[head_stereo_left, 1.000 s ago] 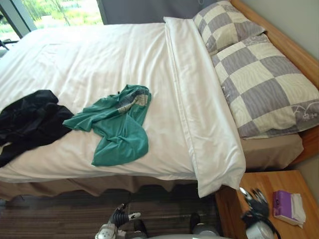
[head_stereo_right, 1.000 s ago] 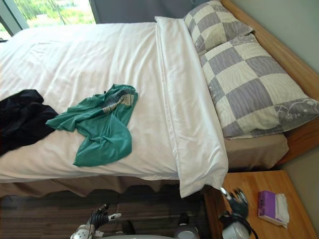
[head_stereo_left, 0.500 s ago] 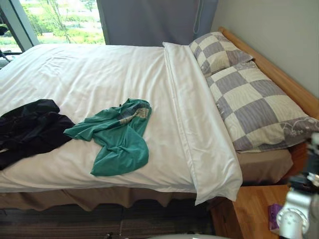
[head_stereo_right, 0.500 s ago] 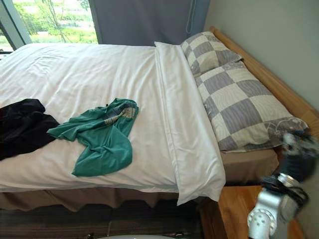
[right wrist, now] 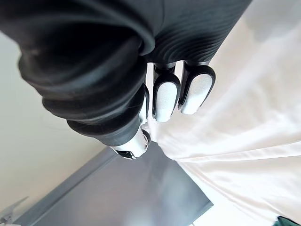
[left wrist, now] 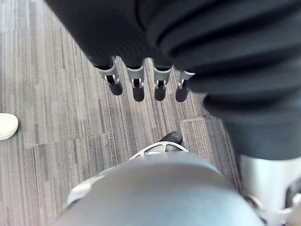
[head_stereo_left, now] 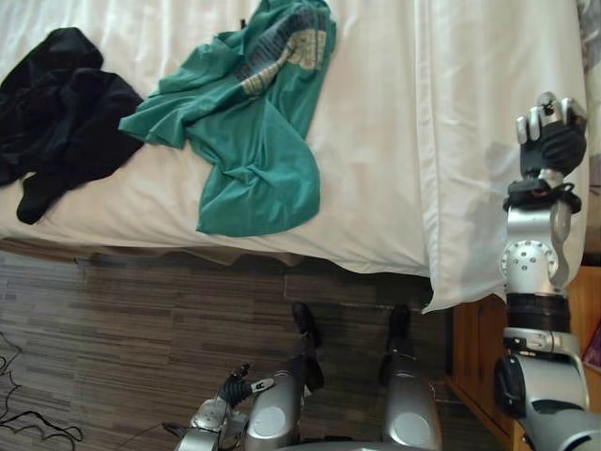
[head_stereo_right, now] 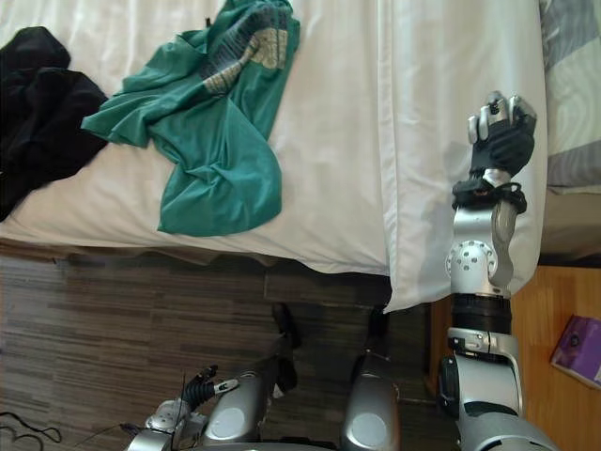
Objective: Tidy the bed and pick cloth on bed and put in laundry
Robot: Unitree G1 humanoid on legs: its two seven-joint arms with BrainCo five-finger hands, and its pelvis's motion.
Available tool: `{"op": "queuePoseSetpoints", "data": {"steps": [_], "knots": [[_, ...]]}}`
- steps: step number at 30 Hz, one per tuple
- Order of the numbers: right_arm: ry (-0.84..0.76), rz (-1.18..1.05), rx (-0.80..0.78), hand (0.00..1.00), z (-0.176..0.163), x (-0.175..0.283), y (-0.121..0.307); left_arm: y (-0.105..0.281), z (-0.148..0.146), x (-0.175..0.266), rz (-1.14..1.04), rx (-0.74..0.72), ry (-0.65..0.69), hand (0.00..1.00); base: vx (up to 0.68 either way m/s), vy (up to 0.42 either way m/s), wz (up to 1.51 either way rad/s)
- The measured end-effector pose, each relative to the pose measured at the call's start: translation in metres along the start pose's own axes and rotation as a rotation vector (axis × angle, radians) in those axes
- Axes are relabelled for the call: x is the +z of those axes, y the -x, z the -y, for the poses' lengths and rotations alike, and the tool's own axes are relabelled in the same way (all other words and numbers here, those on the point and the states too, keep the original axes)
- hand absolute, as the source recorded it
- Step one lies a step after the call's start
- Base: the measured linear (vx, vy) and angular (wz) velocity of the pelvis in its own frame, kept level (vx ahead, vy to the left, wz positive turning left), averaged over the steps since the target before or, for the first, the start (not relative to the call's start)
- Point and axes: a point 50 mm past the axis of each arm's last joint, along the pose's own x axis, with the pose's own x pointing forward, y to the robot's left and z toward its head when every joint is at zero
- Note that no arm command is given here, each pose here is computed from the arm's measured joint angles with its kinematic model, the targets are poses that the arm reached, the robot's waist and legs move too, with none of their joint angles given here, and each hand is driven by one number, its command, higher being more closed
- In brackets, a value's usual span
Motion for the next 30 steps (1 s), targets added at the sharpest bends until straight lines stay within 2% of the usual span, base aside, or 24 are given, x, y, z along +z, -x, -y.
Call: {"op": "queuePoseSetpoints", "data": {"steps": [2, 7, 8, 9, 10, 12, 13, 16, 18, 21, 24, 27, 30], "knots": [[-0.003, -0.054, -0.015, 1.0, 0.016, -0.012, 0.027, -0.004, 0.001, 0.011, 0.023, -0.005, -0.001, 0.0, 0.12, -0.047, -0.16], [-0.091, -0.229, -0.22, 1.0, 0.061, -0.057, 0.11, -0.015, 0.004, 0.05, 0.1, -0.013, 0.011, 0.0, 0.07, -0.049, -0.22], [-0.101, -0.315, -0.31, 1.0, 0.078, -0.073, 0.143, -0.017, 0.001, 0.062, 0.126, -0.008, 0.043, 0.0, 0.04, -0.045, -0.33], [-0.1, -0.356, -0.357, 1.0, 0.086, -0.078, 0.158, -0.018, 0.0, 0.068, 0.142, -0.006, 0.053, 0.0, 0.04, -0.084, -0.36], [-0.104, -0.451, -0.469, 1.0, 0.104, -0.089, 0.2, -0.02, -0.006, 0.084, 0.181, 0.003, 0.092, 0.0, 0.03, -0.059, -0.19], [-0.114, -0.56, -0.598, 1.0, 0.121, -0.095, 0.252, -0.022, -0.013, 0.101, 0.225, 0.003, 0.143, 0.0, 0.05, -0.067, -0.16], [-0.1, -0.648, -0.649, 0.0, 0.13, -0.095, 0.286, -0.022, -0.018, 0.107, 0.244, 0.003, 0.18, 0.0, 0.08, -0.065, -0.25], [-0.063, -0.787, -0.709, 0.0, 0.137, -0.089, 0.336, -0.023, -0.02, 0.11, 0.245, -0.003, 0.205, 0.0, 0.05, -0.049, -0.22], [-0.032, -0.893, -0.663, 0.0, 0.131, -0.09, 0.358, -0.024, -0.018, 0.105, 0.229, 0.004, 0.24, 0.0, 0.12, -0.094, -0.05], [0.037, -0.948, -0.555, 0.0, 0.124, -0.095, 0.355, -0.024, -0.013, 0.093, 0.183, 0.019, 0.274, 0.0, 0.09, 0.002, 0.04], [0.182, -0.985, -0.369, 0.0, 0.114, -0.108, 0.333, -0.024, -0.014, 0.073, 0.118, 0.064, 0.286, 0.0, 0.06, 0.071, 0.03], [0.357, -0.982, -0.211, 0.0, 0.111, -0.113, 0.309, -0.017, -0.016, 0.024, -0.003, 0.117, 0.305, 0.0, 0.05, 0.181, -0.48], [0.454, -1.011, -0.211, 0.0, 0.128, -0.1, 0.309, -0.013, -0.013, 0.007, -0.023, 0.153, 0.299, 0.0, 0.1, 0.432, -0.01]]}}
